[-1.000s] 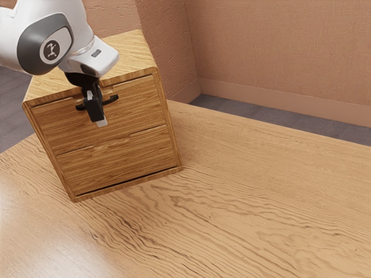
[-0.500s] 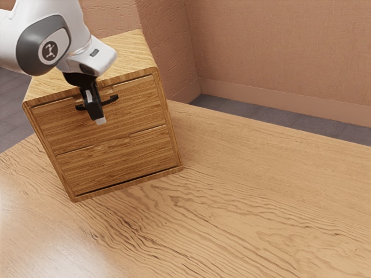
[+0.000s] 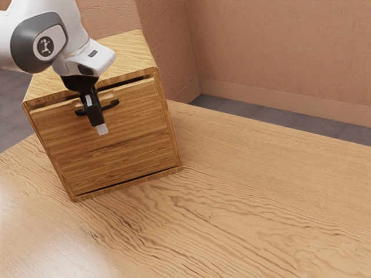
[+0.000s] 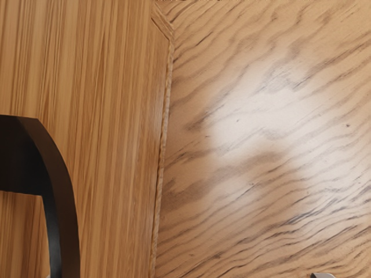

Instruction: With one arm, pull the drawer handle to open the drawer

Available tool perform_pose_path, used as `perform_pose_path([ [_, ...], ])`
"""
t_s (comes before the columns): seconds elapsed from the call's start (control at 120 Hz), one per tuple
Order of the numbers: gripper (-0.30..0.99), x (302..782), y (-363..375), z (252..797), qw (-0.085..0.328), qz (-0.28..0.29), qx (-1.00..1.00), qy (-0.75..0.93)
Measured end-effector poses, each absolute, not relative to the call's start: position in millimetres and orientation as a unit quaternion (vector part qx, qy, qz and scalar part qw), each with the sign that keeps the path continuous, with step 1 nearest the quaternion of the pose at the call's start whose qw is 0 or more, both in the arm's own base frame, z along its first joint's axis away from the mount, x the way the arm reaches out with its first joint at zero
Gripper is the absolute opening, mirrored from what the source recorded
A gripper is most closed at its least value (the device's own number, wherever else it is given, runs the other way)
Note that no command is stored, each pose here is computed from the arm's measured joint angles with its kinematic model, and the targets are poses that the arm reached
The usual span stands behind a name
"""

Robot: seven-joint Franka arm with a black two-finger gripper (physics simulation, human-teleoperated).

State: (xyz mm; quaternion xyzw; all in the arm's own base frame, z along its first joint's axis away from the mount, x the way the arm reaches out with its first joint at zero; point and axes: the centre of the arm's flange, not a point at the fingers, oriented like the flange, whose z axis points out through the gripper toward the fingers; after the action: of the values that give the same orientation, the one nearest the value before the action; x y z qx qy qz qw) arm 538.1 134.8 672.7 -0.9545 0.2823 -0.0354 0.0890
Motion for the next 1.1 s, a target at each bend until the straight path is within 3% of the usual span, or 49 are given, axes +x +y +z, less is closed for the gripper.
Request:
perform_pose_path([
  [0.167, 0.52, 533, 129, 673, 0.075, -0.033, -0.956, 0.281],
  [0.292, 0.32, 525, 121, 681, 0.073, -0.034, -0.956, 0.283],
  [0.367, 0.28, 520, 112, 685, 0.073, -0.034, -0.955, 0.287],
  [1.1, 0.38, 483, 43, 691, 0.077, -0.031, -0.945, 0.316],
])
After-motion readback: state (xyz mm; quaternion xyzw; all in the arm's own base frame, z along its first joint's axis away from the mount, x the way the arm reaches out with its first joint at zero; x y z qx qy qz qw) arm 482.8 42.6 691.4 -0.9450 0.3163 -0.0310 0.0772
